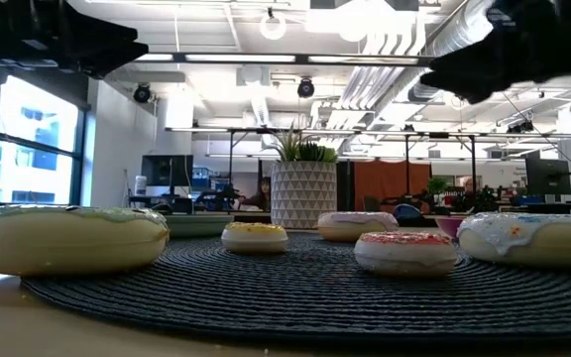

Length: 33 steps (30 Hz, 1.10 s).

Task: Pick & Place donuts
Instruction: Put the large purple donut on the red plate

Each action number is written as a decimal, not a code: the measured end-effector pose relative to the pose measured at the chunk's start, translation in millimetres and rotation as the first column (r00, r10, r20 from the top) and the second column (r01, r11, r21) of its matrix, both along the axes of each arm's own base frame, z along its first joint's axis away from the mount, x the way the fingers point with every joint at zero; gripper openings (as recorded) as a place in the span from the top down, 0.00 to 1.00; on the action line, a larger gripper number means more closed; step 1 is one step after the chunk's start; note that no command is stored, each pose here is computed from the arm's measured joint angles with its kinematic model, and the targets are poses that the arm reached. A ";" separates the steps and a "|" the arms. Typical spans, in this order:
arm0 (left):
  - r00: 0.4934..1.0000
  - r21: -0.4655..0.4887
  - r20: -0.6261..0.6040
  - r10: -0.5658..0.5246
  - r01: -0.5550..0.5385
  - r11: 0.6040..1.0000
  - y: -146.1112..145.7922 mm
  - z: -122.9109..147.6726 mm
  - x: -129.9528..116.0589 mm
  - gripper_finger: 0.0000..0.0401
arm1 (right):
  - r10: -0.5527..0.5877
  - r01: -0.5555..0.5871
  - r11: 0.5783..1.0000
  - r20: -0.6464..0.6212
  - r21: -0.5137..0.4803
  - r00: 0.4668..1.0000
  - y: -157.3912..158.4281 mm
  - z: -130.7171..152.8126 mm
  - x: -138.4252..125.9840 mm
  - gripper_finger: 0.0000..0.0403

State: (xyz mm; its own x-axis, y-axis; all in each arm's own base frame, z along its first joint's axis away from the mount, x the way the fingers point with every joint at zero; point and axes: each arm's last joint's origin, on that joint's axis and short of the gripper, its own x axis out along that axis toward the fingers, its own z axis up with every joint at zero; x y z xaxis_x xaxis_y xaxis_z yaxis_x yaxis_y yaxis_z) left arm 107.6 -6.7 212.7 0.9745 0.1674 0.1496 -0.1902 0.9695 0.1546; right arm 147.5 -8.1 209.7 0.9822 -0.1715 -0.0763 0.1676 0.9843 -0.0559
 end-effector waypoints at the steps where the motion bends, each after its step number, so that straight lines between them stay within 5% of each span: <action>1: 1.000 -0.007 0.001 0.000 0.000 1.000 0.0 0.0 0.0 0.36 | 0.017 -0.017 1.000 -0.044 0.006 0.999 0.3 3.0 7.5 0.39; 10: 1.000 -0.031 0.023 0.007 -0.007 0.999 0.3 1.7 -0.3 0.36 | 0.255 -0.239 0.967 -0.352 0.090 0.900 5.2 -7.2 88.8 0.39; 16: 1.000 -0.030 0.013 0.006 -0.006 1.000 0.3 0.8 -0.2 0.36 | 0.319 -0.249 0.947 -0.522 0.202 0.791 6.2 -33.9 124.6 0.39; 24: 0.998 -0.029 -0.062 0.005 -0.007 1.000 0.1 -6.5 0.7 0.36 | 0.354 -0.312 0.932 -0.628 0.182 0.693 18.8 -60.6 144.6 0.39; 33: 0.998 -0.045 -0.067 0.006 -0.009 0.999 0.2 -7.3 0.8 0.36 | 0.272 -0.242 0.960 -0.694 0.144 0.667 19.3 -77.7 147.0 0.44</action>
